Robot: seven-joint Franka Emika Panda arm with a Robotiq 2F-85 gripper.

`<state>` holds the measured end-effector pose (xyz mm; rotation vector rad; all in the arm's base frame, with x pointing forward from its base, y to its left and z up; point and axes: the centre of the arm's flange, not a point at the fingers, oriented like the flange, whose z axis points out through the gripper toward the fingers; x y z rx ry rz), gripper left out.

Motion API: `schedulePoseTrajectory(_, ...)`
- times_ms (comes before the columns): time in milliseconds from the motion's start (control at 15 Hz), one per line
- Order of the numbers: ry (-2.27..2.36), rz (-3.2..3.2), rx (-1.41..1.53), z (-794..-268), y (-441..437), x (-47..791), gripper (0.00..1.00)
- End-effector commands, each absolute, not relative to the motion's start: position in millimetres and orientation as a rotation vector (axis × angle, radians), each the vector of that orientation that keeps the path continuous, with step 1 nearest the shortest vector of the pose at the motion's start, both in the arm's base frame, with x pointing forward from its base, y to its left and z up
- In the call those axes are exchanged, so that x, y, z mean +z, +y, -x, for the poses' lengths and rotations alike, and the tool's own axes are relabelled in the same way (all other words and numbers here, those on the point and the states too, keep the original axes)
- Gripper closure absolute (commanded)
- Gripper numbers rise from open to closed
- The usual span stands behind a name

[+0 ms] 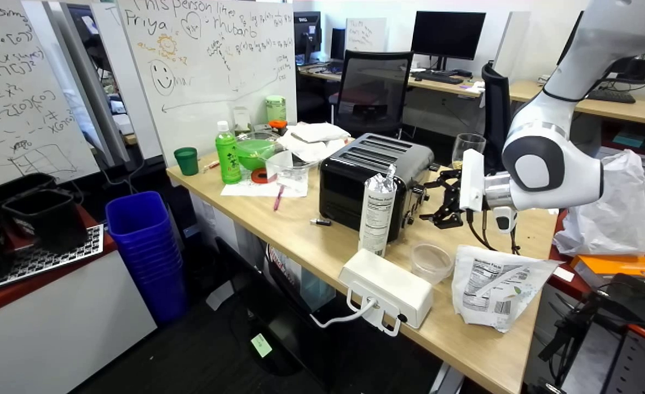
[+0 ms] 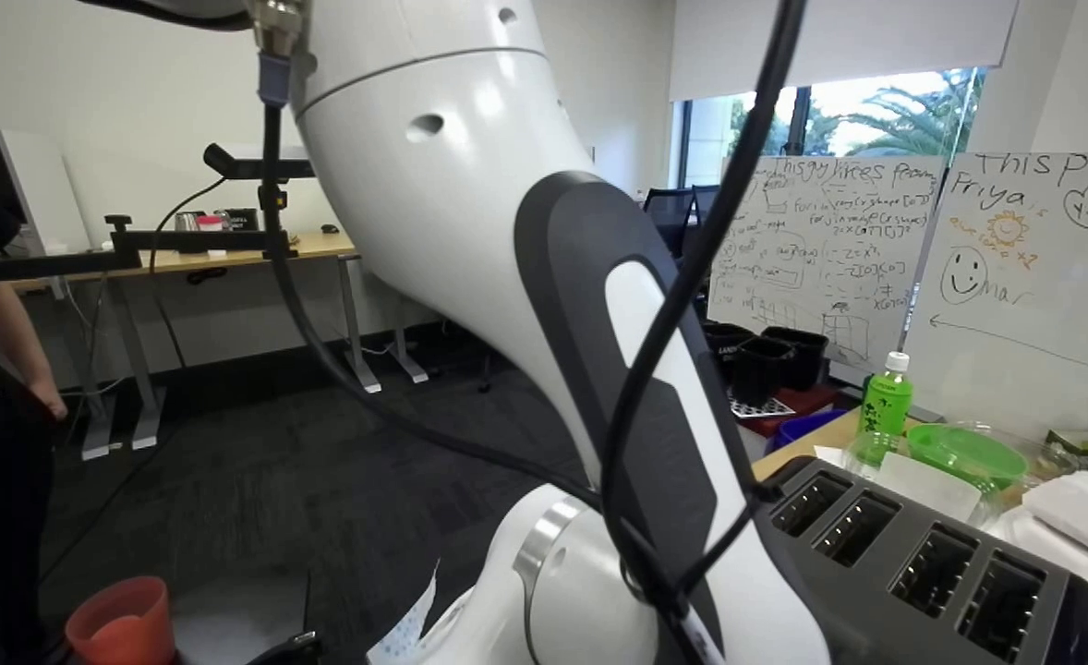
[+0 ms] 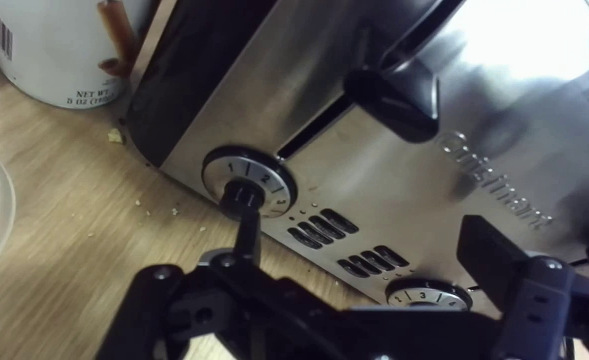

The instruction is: Turn the knob on the left side of the toaster

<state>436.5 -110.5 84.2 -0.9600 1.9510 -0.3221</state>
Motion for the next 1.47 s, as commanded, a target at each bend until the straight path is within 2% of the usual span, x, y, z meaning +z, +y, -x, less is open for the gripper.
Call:
schedulePoseTrajectory(0, 1.964, 0.986, -0.327, -430.3, -113.3, 81.9, 0.0)
schedulePoseTrajectory(600, 1.992, 0.989, -0.371, -402.7, -147.4, 83.7, 0.0)
schedulePoseTrajectory(733, 2.003, 1.015, -0.306, -392.4, -152.0, 85.4, 0.0)
schedulePoseTrajectory(1400, 2.009, 1.027, -0.319, -396.1, -149.7, 78.5, 0.0)
